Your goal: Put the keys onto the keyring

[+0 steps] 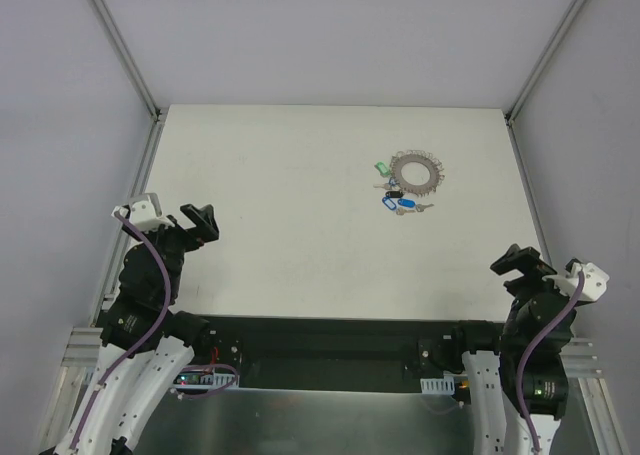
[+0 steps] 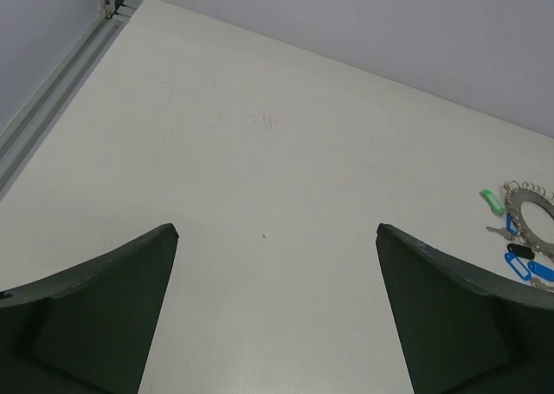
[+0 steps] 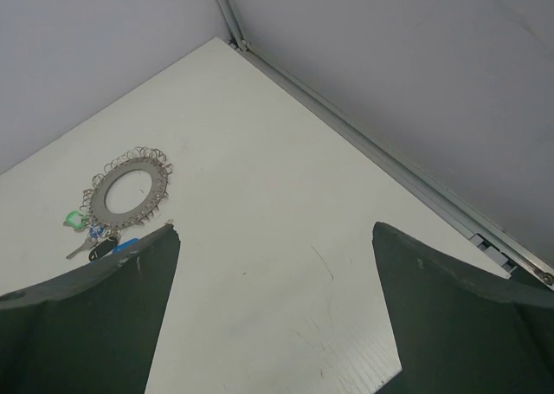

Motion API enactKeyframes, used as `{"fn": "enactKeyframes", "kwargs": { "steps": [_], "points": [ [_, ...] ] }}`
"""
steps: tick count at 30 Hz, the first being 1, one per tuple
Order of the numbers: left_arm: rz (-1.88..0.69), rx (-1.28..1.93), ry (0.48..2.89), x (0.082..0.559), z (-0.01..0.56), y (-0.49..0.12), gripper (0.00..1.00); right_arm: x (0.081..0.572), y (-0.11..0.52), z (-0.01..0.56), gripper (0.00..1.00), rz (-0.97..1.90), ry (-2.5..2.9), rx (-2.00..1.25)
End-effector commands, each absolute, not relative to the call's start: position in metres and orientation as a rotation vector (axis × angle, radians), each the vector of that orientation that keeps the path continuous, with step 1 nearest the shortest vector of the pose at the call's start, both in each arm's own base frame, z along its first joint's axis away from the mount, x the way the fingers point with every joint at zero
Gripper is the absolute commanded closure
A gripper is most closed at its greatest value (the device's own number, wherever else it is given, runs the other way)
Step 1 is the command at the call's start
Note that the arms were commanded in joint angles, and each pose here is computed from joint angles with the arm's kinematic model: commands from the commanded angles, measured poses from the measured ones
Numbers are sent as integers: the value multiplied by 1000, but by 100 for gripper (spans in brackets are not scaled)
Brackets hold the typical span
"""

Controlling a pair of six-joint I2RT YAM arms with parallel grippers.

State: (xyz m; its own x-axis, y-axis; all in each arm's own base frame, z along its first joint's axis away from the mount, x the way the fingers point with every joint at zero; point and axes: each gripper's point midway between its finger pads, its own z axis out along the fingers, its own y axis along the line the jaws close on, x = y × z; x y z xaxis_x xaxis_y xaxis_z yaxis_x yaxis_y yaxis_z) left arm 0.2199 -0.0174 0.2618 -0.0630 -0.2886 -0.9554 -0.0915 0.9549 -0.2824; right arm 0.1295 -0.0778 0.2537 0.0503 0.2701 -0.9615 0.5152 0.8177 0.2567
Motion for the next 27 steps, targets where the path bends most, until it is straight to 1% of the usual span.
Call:
{"fn": "enactKeyframes", "kwargs": {
  "steps": [1,5,7,11,16,20,25,27],
  "points": [
    [-202,-253,1595,221,273,-24,1,121,-80,271,4,-151,1393,685],
    [-238,-198,1597,219,275,-33,1,127,-75,267,4,-133,1425,663],
    [-251,-175,1592,218,277,-36,1,135,-62,266,4,-86,1472,597],
    [-285,-139,1596,215,274,-43,1,154,-51,253,4,-51,1618,595],
    [-319,-109,1582,211,278,-48,1,196,-28,233,1,46,1829,597],
    [-301,-116,1573,210,276,-44,1,232,-13,219,8,121,1943,603],
    [-293,-116,1567,209,277,-43,1,282,-4,201,11,156,2042,626],
    [-296,-107,1566,209,277,-44,1,303,-3,184,12,146,2111,645]
  ]
}}
